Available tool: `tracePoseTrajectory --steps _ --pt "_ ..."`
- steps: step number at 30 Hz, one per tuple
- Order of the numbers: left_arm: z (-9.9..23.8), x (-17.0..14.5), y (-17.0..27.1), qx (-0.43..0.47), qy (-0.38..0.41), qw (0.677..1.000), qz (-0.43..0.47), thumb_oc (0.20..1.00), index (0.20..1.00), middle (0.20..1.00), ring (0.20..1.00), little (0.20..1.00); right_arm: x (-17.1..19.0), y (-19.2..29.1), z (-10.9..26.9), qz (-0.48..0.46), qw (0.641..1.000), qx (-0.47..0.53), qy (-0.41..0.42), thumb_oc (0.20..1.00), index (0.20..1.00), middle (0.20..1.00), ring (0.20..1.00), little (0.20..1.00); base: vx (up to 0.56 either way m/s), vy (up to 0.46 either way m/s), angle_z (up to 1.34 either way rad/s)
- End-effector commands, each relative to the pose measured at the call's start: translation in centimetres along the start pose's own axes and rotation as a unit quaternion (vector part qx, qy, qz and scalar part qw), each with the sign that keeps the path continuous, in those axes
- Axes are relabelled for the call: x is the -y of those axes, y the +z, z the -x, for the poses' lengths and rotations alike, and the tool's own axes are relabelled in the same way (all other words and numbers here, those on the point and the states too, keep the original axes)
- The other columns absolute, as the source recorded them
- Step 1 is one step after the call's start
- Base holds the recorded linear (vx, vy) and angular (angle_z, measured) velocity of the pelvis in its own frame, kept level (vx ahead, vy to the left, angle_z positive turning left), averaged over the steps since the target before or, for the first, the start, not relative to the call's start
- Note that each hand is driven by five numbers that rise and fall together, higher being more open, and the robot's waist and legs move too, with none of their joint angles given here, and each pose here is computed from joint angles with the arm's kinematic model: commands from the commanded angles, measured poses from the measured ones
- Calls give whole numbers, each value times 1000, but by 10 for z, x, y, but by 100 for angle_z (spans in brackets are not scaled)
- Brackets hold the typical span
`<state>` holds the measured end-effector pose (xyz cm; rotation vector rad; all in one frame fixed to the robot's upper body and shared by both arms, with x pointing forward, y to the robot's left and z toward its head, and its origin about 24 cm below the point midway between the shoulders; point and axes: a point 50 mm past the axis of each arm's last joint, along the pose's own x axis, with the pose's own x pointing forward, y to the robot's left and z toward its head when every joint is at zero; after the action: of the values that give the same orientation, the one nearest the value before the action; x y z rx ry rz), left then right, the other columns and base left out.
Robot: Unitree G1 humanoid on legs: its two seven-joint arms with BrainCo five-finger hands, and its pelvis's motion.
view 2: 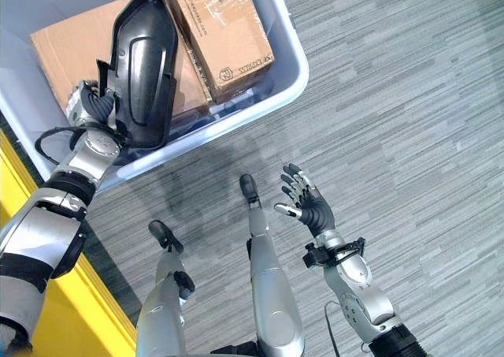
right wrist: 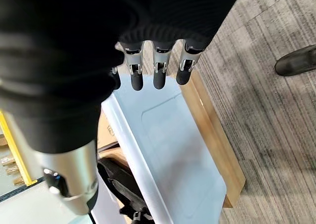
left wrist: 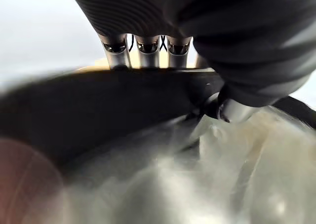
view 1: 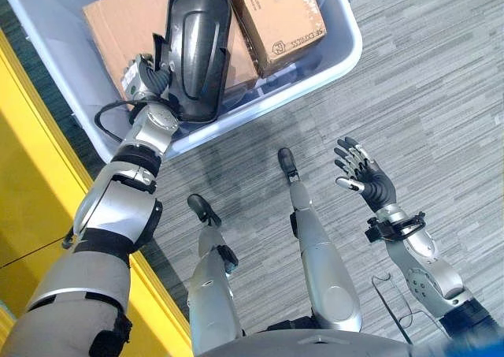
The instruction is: Move parts from the plastic box to the shelf.
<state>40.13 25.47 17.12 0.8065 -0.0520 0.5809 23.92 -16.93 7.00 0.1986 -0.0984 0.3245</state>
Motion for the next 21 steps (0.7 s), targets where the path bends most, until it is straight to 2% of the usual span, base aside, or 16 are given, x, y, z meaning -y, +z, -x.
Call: tracePoseTrajectory --steps 1,3,6,13,21 --pt "3 0 -10 -19 -1 998 66 200 200 200 200 200 6 7 7 8 1000 11 0 1000 1000 1000 1000 1000 3 14 3" --pt "6 3 -11 -30 -1 991 130 200 200 200 200 200 6 5 8 4 1000 10 -6 1000 1000 1000 1000 1000 6 11 4" --pt "29 4 -14 3 12 966 258 200 200 200 200 200 8 2 11 5 1000 3 -27 1000 1000 1000 1000 1000 6 24 13" --pt "47 -13 -32 30 42 961 271 200 200 200 200 200 13 3 12 14 999 -5 -34 1000 1000 1000 1000 1000 -2 35 14" --pt "47 -41 -20 95 85 965 229 200 200 200 200 200 17 2 12 17 999 -13 -35 1000 1000 1000 1000 1000 -3 20 8"
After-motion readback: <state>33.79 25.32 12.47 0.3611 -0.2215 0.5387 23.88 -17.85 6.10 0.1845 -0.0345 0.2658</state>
